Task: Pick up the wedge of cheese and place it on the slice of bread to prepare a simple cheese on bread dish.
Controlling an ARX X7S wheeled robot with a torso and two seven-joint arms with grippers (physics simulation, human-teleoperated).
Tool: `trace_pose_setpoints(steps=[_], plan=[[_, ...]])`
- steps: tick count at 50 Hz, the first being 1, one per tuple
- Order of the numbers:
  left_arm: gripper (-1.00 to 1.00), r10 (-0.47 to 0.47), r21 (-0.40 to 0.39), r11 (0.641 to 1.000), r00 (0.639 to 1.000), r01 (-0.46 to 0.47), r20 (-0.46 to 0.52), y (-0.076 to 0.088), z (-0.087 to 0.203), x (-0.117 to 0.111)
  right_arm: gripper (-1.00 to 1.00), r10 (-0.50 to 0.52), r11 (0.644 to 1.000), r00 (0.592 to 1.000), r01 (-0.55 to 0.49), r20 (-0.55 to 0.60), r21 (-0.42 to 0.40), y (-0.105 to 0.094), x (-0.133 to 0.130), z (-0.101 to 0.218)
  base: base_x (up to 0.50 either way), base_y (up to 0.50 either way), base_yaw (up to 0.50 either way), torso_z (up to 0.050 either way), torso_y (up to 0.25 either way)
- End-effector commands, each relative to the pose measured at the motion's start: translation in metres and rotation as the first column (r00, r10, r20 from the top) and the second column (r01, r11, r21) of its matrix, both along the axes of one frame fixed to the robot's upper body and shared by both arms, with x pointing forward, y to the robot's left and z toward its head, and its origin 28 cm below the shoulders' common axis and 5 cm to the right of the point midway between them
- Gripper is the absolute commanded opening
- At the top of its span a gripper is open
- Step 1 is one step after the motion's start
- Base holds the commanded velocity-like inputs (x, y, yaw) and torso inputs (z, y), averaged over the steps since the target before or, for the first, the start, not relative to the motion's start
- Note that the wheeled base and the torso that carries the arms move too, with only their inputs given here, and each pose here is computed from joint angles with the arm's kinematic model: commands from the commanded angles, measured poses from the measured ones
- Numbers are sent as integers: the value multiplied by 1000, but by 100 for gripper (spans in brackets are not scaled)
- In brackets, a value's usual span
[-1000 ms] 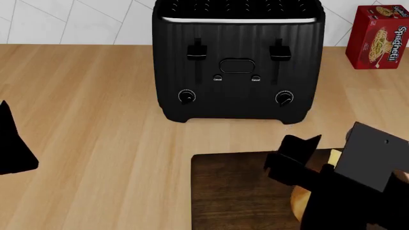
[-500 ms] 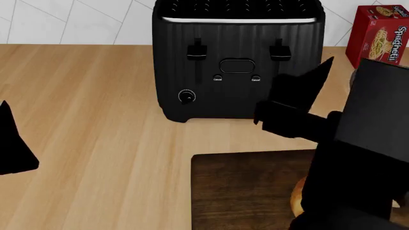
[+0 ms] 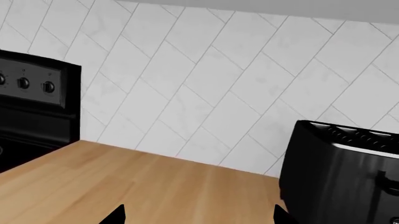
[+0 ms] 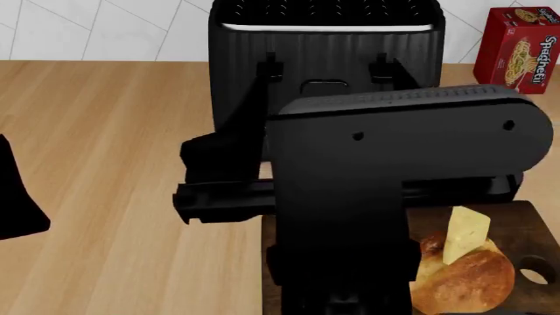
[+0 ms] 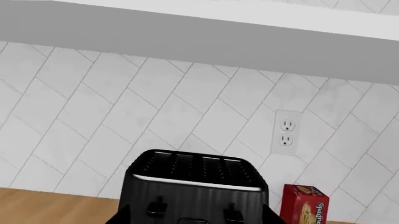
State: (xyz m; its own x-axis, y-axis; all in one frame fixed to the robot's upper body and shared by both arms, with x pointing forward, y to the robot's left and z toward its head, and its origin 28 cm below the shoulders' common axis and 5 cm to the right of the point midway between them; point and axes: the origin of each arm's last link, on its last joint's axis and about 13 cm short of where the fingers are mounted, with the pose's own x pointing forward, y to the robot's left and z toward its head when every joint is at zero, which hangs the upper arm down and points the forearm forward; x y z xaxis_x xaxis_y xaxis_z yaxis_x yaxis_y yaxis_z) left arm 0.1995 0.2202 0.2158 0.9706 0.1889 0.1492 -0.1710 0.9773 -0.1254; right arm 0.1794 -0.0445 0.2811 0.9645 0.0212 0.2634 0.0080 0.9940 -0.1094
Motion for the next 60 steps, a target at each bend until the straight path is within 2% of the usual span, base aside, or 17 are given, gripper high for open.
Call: trace_pose_setpoints(steps=[1,15,34,38,39,40,41,42,46,50,52,56,60], plan=[[100,28,-53,998,1000,-28,-1,4,-1,9,100,84,996,990,-78,-113,52,10,8,-4,0,0,0,0,0],[100,29,-51,998,1000,-29,-8,4,-1,10,100,190,980,961,-173,-202,99,19,28,-31,0,0,0,0,0],[100,30,-49,998,999,-31,-11,4,-1,10,100,224,972,948,-200,-227,123,23,33,-41,0,0,0,0,0],[100,30,-22,999,1000,-30,4,2,0,4,100,228,971,947,-202,-227,129,23,33,-42,0,0,0,0,0],[100,21,-33,999,999,-20,32,2,2,2,100,230,970,947,-204,-226,132,23,33,-42,0,0,0,0,0],[100,1,-28,1000,1000,-1,-6,1,3,-3,100,228,971,947,-203,-224,128,22,33,-43,0,0,0,0,0],[100,-25,-50,998,1000,26,14,1,10,-15,100,232,970,946,-207,-225,130,22,33,-44,0,0,0,0,0],[100,-44,-30,999,998,45,46,0,19,-27,100,233,969,948,-208,-217,132,22,32,-45,0,0,0,0,0],[100,-70,29,997,995,68,72,-1,37,-49,100,232,969,953,-209,-196,130,22,27,-51,0,0,0,0,0],[100,-107,42,994,988,103,112,-2,56,-72,100,230,969,957,-209,-176,130,23,9,-61,0,0,0,0,0],[100,-102,64,994,986,94,135,2,59,-76,100,236,967,958,-215,-165,136,23,1,-64,0,0,0,0,0],[100,-113,46,993,981,107,158,9,70,-84,100,241,967,961,-225,-138,118,26,-13,-65,0,0,0,0,0],[100,-137,65,990,974,127,181,16,83,-95,100,250,966,963,-241,-104,96,29,-28,-64,0,0,0,0,0]])
